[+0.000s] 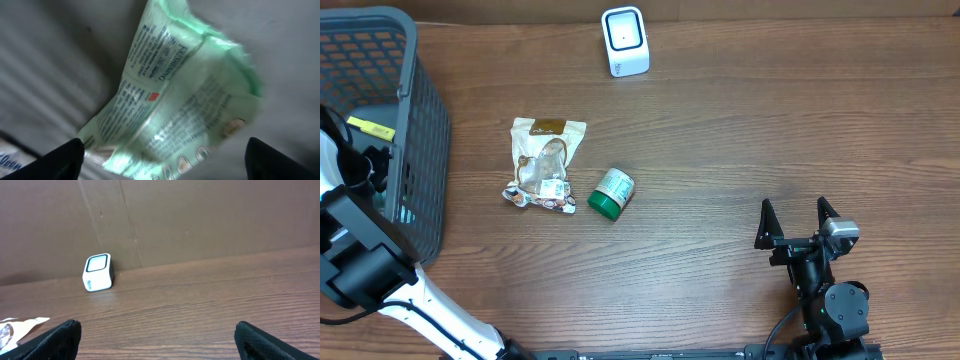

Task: Scan the item barcode
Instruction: 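Lower the left gripper into the basket and grasp the green packet, then lift the green packet out and carry it toward the jar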

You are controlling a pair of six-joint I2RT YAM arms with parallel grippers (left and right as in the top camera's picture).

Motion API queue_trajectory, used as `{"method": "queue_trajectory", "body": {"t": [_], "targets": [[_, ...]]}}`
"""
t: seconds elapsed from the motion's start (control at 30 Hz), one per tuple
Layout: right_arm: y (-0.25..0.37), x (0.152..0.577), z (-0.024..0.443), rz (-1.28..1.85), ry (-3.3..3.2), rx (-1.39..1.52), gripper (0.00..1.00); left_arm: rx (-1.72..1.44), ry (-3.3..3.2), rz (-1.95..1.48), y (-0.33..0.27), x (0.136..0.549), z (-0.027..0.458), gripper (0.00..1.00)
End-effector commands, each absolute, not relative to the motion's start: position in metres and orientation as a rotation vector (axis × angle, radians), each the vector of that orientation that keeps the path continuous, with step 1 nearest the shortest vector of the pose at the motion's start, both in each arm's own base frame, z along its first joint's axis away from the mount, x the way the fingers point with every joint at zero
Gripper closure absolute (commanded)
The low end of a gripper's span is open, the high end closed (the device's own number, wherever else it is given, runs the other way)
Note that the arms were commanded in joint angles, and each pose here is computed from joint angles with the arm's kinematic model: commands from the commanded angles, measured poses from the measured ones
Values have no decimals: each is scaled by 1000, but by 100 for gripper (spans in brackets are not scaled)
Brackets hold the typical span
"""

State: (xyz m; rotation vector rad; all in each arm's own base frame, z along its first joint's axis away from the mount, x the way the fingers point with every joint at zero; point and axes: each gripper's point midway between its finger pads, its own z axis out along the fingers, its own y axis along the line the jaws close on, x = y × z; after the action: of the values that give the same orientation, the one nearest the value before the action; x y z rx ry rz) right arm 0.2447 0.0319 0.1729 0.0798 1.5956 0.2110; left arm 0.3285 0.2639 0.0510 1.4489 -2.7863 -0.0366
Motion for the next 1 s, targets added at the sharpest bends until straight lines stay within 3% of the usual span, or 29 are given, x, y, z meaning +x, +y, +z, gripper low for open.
{"method": "queue_trajectory", "body": {"t": [0.0,0.1,0.3,0.33,0.63,0.97], "targets": [[29,245,169,202,1598,95,0,1401,-2759,-79,261,316,32,17],[29,245,169,202,1599,95,0,1394,-2746,-81,257,311,17,25],[29,245,169,203,1598,95,0,1393,-2738,-113,258,303,3,91],[29,245,169,202,1599,95,0,1396,-2742,-113,259,305,4,96],[29,245,169,202,1598,95,0,1421,-2786,-65,265,325,43,96],[29,245,169,202,1598,95,0,1492,-3058,-78,269,368,206,96]]}}
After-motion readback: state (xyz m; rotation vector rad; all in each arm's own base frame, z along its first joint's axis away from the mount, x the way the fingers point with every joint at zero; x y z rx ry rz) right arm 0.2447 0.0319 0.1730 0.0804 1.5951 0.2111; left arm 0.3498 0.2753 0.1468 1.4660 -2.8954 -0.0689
